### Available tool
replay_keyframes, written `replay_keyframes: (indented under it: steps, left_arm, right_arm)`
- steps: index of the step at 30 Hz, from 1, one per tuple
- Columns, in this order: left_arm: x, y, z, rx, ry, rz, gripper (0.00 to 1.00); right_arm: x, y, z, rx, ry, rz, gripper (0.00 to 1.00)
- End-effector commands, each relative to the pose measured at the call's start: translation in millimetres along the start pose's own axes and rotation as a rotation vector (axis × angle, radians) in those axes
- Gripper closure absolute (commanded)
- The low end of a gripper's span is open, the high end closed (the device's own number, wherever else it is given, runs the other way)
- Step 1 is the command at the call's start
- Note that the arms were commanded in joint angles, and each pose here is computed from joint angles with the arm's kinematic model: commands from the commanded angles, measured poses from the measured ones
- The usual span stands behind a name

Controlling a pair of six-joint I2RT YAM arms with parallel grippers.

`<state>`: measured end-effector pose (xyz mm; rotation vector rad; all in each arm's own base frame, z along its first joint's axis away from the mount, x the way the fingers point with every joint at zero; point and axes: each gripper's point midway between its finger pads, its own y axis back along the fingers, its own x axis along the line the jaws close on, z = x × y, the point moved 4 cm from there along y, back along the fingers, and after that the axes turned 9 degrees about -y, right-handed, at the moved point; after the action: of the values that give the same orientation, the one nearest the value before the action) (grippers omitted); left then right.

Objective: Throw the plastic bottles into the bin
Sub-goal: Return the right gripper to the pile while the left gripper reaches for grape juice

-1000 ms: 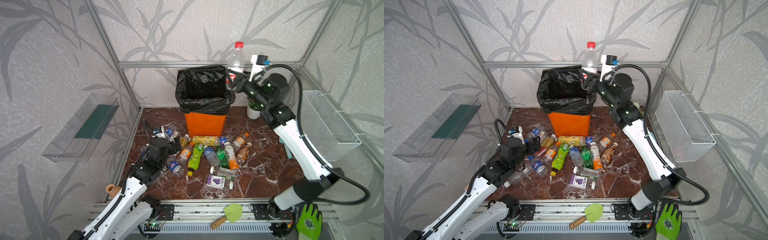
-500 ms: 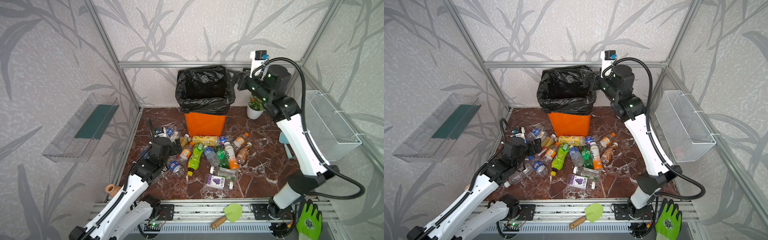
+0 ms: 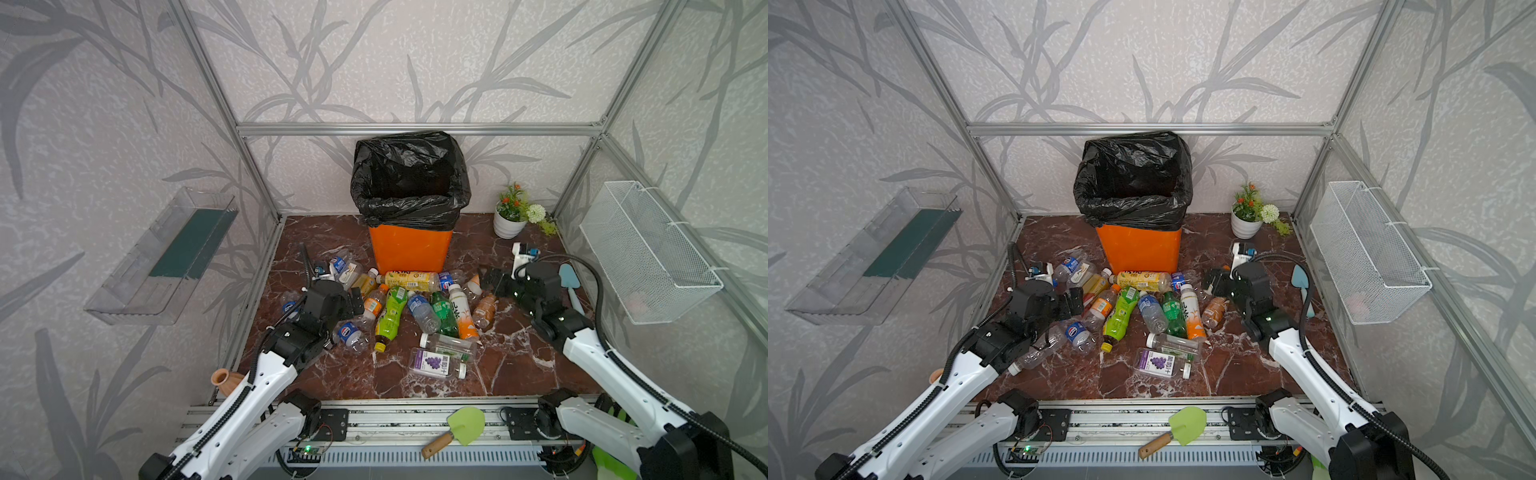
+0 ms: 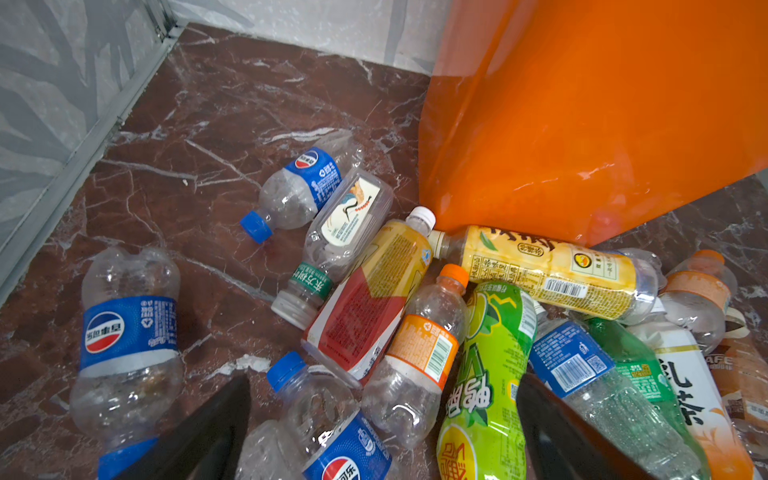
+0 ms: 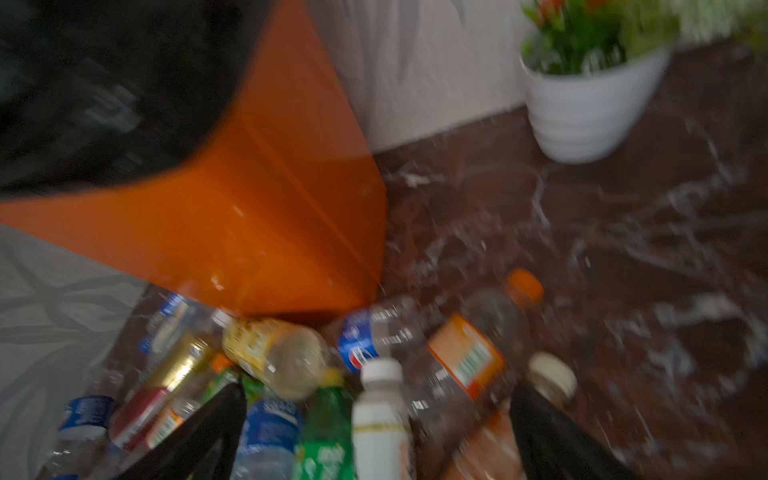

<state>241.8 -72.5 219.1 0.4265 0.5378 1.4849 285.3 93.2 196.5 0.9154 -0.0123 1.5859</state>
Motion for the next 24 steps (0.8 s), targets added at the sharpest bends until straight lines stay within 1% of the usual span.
replay_keyframes:
  steps: [1, 4, 6, 8, 10, 12, 14, 19, 22, 24]
  left_arm:
    - [-5.4, -8.7, -7.7, 0.034, 0.017, -0.025, 0.01]
    - [-17.3, -18.8, -5.9, 0.082, -0.002, -0.067, 0.02]
    - [-31.5, -26.3, -6.6, 0.130, -0.027, -0.124, 0.09]
    - [-50.6, -28.7, -9.5, 0.152, -0.075, -0.185, 0.12]
    - [-77.6, -23.3, -13.9, 0.139, -0.187, -0.249, 0.12]
    - [-109.9, -13.9, -23.9, 0.128, -0.335, -0.332, 0.12]
    - [-135.4, -9.3, -38.5, 0.157, -0.455, -0.418, 0.12]
    - [-174.3, -2.6, -78.0, 0.257, -0.735, -0.568, 0.12]
    - [-191.5, 3.5, -94.3, 0.280, -0.883, -0.637, 0.13]
    - [-202.1, 6.8, -103.7, 0.285, -0.957, -0.685, 0.12]
  right_arm:
    - [-13.9, 22.0, 3.1, -0.117, -0.195, 0.021, 0.01]
    - [-20.1, 25.8, 1.7, -0.120, -0.197, 0.002, 0.01]
    - [-18.1, 25.8, 5.5, -0.121, -0.184, -0.001, 0.01]
    - [-16.3, 23.3, 7.6, -0.115, -0.177, -0.003, 0.01]
    - [-16.2, 19.1, 7.4, -0.105, -0.183, -0.004, 0.01]
    - [-18.2, 15.7, 6.1, -0.097, -0.198, -0.009, 0.01]
    - [-20.9, 13.3, 4.1, -0.094, -0.215, -0.010, 0.01]
    - [-26.7, 15.2, 2.2, -0.101, -0.244, -0.011, 0.01]
    - [-31.7, 20.1, 2.3, -0.115, -0.252, -0.022, 0.01]
    - [-35.0, 22.5, 2.3, -0.122, -0.259, -0.031, 0.01]
